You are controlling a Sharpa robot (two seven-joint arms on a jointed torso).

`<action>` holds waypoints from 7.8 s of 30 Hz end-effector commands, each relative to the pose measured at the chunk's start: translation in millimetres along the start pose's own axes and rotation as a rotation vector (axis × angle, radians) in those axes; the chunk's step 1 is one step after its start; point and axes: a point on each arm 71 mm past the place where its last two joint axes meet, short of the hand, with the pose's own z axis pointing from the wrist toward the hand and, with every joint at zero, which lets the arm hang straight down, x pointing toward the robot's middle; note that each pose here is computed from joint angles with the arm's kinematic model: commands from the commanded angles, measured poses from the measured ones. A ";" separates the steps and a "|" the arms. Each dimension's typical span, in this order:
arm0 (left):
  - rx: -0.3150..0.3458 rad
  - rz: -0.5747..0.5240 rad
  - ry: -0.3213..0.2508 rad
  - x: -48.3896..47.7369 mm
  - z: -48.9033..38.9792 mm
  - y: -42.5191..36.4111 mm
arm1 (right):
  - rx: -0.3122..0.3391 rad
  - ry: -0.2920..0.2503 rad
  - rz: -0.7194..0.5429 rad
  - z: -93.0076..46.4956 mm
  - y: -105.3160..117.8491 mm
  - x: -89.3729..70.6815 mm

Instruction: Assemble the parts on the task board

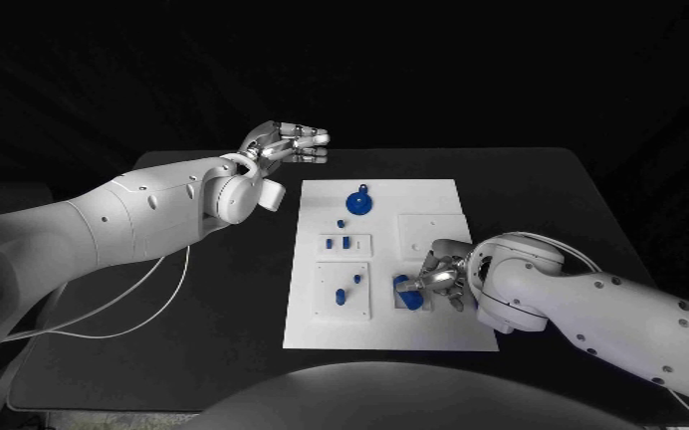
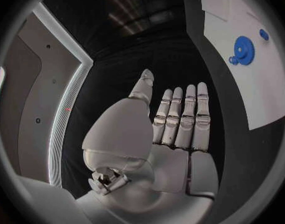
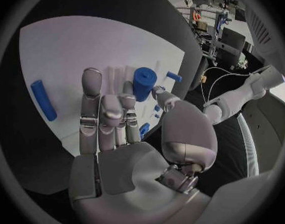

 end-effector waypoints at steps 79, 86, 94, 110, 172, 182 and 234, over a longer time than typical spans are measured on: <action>-0.027 -0.007 0.027 -2.0 -1.9 2.0 | -0.013 0.090 0.006 -7.2 -17.7 11.8; -0.034 -0.008 0.035 -1.2 -2.2 2.4 | 0.017 0.139 -0.025 -5.0 -20.9 16.1; -0.042 -0.015 0.042 -0.5 -2.4 3.0 | 0.043 0.164 -0.032 -1.3 -23.1 22.5; -0.064 -0.034 0.048 -1.9 -2.5 4.8 | 0.046 0.152 -0.024 -2.6 -24.7 24.3; 0.022 -0.030 -0.048 -14.6 -4.1 -0.9 | 0.228 -0.022 -0.060 -29.6 -103.1 -31.1; 0.016 -0.031 -0.047 -14.9 -4.6 -0.6 | 0.233 -0.045 -0.090 -24.6 -101.1 -23.2; -0.020 -0.036 0.006 -5.7 -2.9 1.8 | 0.155 -0.005 0.005 -14.5 -77.0 8.1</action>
